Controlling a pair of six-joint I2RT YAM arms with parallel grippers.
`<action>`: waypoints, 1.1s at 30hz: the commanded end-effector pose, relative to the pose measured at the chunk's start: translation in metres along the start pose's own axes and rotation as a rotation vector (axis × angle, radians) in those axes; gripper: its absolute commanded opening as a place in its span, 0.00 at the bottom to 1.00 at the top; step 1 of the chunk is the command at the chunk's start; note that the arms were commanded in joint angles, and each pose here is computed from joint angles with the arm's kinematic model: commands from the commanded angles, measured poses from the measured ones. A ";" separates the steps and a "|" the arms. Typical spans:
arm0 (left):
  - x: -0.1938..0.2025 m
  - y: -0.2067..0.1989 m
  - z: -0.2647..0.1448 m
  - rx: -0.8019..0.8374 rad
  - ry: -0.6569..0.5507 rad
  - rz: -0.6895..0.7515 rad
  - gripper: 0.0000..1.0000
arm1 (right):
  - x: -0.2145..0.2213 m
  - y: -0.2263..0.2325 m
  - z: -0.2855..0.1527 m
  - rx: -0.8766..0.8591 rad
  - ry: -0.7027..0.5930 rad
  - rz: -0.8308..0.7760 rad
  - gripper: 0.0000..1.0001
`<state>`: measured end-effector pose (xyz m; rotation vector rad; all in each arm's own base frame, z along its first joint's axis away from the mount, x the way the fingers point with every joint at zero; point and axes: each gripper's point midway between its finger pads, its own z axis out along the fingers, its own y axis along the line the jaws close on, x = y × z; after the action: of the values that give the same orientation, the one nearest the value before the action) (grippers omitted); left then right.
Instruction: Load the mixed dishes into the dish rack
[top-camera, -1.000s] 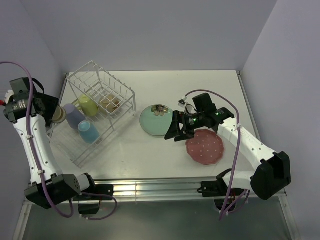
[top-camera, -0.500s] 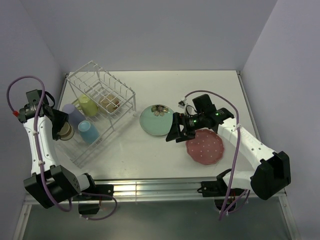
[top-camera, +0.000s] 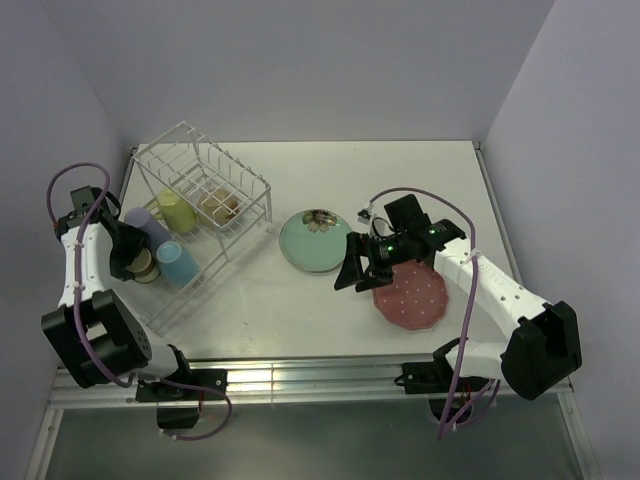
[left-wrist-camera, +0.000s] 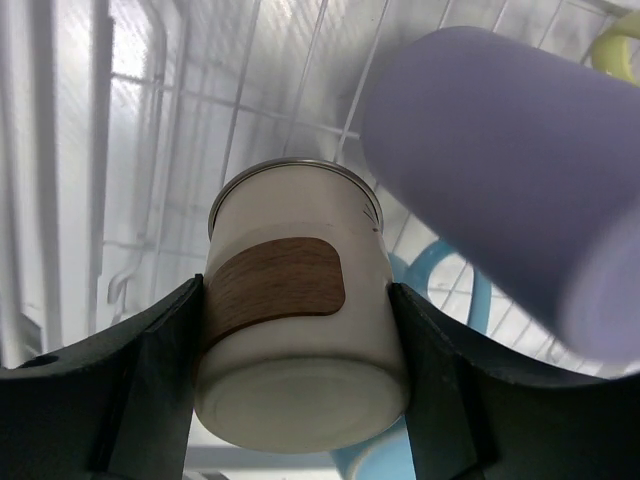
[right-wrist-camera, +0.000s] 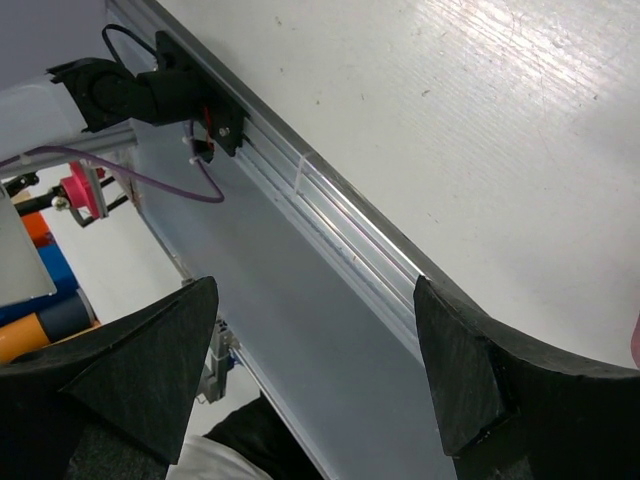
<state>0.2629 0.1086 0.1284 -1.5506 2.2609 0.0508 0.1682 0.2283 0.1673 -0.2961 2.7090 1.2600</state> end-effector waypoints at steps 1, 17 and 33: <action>-0.003 -0.007 0.016 0.026 0.017 0.053 0.00 | 0.000 -0.001 -0.002 0.017 -0.010 -0.032 0.87; 0.005 0.003 0.029 -0.045 0.073 0.057 0.99 | -0.029 -0.031 0.011 0.123 -0.039 0.124 0.95; 0.026 0.005 -0.035 0.009 -0.001 -0.109 0.99 | -0.117 -0.089 0.050 0.253 -0.152 0.273 0.94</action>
<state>0.2449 0.0870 0.1362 -1.6279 2.2338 0.0573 0.2622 0.2192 0.0819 0.2008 2.9287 0.9649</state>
